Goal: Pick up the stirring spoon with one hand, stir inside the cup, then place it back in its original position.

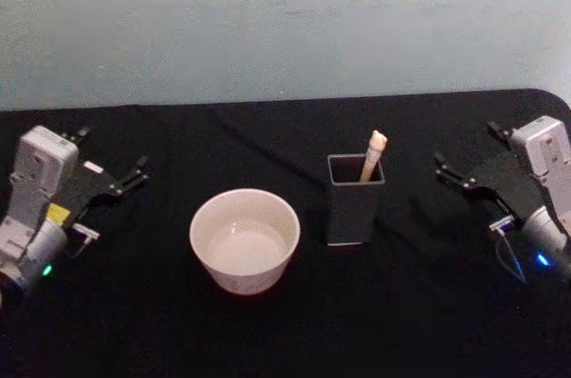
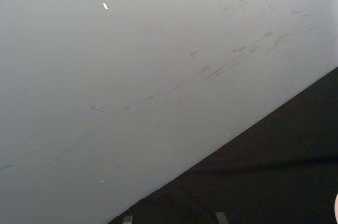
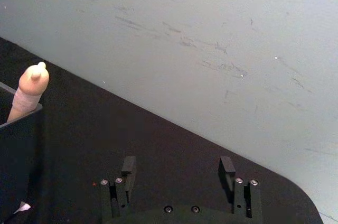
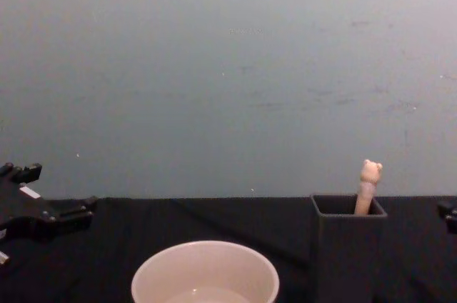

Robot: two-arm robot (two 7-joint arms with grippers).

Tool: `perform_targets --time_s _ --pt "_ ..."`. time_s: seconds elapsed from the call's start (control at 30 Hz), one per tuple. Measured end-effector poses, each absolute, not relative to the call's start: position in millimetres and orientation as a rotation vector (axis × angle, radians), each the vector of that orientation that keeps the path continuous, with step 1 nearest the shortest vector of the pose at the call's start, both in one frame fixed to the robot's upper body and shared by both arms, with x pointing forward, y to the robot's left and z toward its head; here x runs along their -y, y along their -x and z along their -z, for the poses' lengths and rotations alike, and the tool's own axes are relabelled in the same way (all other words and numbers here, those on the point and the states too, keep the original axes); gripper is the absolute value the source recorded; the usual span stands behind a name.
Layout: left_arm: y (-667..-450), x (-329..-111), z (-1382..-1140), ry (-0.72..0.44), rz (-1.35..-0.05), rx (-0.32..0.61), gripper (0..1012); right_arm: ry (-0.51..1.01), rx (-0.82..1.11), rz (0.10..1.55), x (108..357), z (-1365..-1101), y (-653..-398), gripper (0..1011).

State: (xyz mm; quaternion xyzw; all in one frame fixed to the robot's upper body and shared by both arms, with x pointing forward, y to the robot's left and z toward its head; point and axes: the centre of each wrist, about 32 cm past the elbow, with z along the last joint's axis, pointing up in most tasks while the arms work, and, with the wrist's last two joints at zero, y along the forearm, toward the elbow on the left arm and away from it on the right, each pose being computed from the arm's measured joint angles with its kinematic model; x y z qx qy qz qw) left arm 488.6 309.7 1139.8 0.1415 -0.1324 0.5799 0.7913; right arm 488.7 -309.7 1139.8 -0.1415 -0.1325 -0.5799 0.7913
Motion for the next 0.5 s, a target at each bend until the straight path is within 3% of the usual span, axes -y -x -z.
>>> perform_targets --time_s 0.5 --pt "-488.6 -309.7 -1139.8 -0.305 -1.248 0.285 1001 0.305 0.285 1.248 309.7 -1139.8 -488.6 1000"
